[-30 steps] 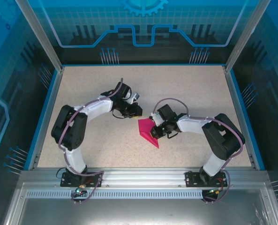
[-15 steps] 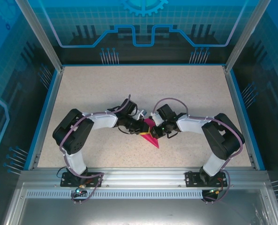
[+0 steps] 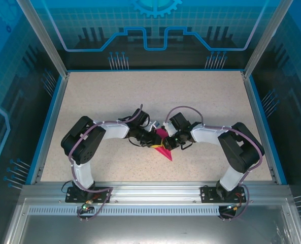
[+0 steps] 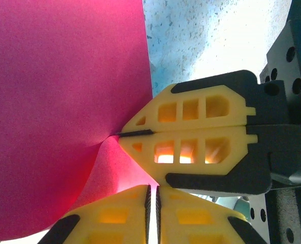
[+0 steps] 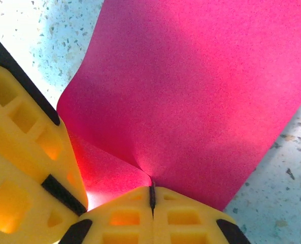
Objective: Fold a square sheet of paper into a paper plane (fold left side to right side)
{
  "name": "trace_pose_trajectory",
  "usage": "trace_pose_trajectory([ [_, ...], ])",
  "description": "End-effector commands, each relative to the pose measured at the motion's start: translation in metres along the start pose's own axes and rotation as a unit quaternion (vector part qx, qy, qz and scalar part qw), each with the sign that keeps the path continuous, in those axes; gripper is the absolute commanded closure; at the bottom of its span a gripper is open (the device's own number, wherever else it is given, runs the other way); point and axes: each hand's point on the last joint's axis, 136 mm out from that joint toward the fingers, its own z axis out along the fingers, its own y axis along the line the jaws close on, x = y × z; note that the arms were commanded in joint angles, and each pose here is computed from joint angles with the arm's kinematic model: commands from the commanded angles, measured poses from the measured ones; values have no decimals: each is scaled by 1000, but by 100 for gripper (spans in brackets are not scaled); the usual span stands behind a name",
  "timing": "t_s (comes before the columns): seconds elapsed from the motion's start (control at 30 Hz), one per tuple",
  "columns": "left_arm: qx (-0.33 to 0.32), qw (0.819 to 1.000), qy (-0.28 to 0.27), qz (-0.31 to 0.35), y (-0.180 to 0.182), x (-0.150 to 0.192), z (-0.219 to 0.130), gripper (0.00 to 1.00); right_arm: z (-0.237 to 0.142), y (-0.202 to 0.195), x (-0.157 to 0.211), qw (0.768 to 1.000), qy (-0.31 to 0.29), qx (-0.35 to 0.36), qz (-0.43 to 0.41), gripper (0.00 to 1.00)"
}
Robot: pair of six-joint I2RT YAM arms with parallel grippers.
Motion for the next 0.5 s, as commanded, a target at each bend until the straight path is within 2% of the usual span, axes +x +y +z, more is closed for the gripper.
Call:
trace_pose_trajectory([
  [0.0, -65, 998, 7, -26, 40, 6, 14, 87, 14, -12, 37, 997, 67, 27, 11, 100],
  [0.27, -78, 996, 2, -32, 49, 7, 13, 88, 14, -11, 36, 997, 67, 25, 11, 100],
  [0.47, -64, 997, -13, -29, 43, 1, 6, 88, 15, -11, 36, 997, 67, 24, 12, 100],
])
